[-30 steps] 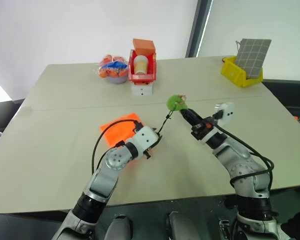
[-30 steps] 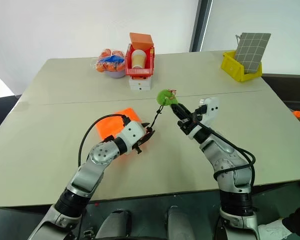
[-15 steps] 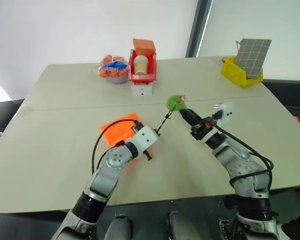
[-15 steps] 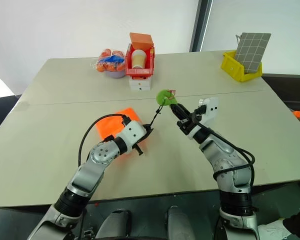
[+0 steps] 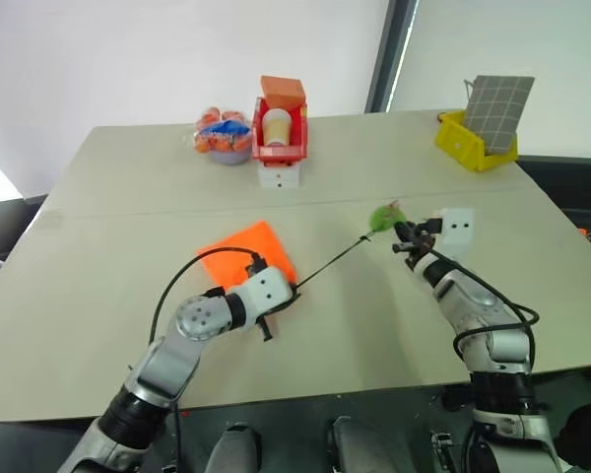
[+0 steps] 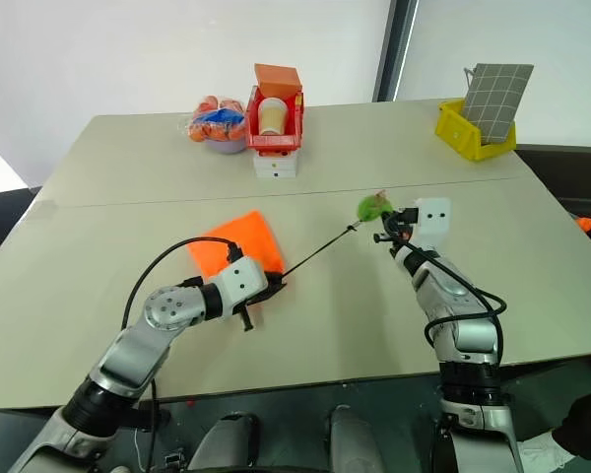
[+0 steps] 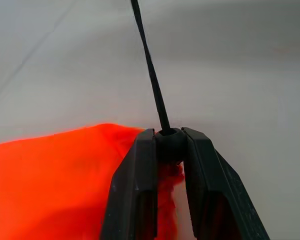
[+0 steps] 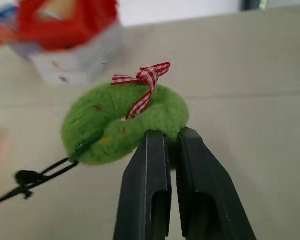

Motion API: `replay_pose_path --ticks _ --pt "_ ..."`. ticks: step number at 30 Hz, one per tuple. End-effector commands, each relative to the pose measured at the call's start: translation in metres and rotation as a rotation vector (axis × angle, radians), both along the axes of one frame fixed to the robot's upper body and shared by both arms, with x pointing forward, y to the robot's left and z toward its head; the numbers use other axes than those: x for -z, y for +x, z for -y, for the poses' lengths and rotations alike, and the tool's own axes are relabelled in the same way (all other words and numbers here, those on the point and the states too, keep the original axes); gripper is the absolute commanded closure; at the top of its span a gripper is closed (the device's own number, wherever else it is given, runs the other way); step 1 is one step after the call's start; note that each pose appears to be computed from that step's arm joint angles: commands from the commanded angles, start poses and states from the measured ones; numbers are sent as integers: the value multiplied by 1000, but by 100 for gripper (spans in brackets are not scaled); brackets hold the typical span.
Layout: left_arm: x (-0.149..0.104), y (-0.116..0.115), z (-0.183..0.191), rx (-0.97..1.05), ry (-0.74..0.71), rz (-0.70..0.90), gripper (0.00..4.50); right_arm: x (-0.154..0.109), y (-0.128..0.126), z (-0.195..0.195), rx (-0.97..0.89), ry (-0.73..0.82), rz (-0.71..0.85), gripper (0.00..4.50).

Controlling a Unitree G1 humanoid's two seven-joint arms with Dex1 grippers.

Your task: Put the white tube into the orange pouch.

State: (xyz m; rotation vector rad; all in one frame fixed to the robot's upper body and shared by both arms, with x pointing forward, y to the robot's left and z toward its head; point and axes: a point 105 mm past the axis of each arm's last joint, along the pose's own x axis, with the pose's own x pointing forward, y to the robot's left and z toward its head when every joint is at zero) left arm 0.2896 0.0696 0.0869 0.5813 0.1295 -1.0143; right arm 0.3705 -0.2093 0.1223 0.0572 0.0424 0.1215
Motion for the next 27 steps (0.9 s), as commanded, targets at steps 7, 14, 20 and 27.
replay_pose_path --ticks 7,14,20,27 --pt "1 -2 -19 -9 28 -39 427 -16 4 24 114 -107 59 450" --pt "-19 -3 -23 -10 -102 -89 179 -9 -3 3 -55 -127 14 334" --pt "-47 -5 -54 -81 -309 -174 0 -1 -24 8 -198 -289 0 28" --pt "-57 -4 -116 -293 -478 -232 0 4 -51 25 -288 -301 -15 28"
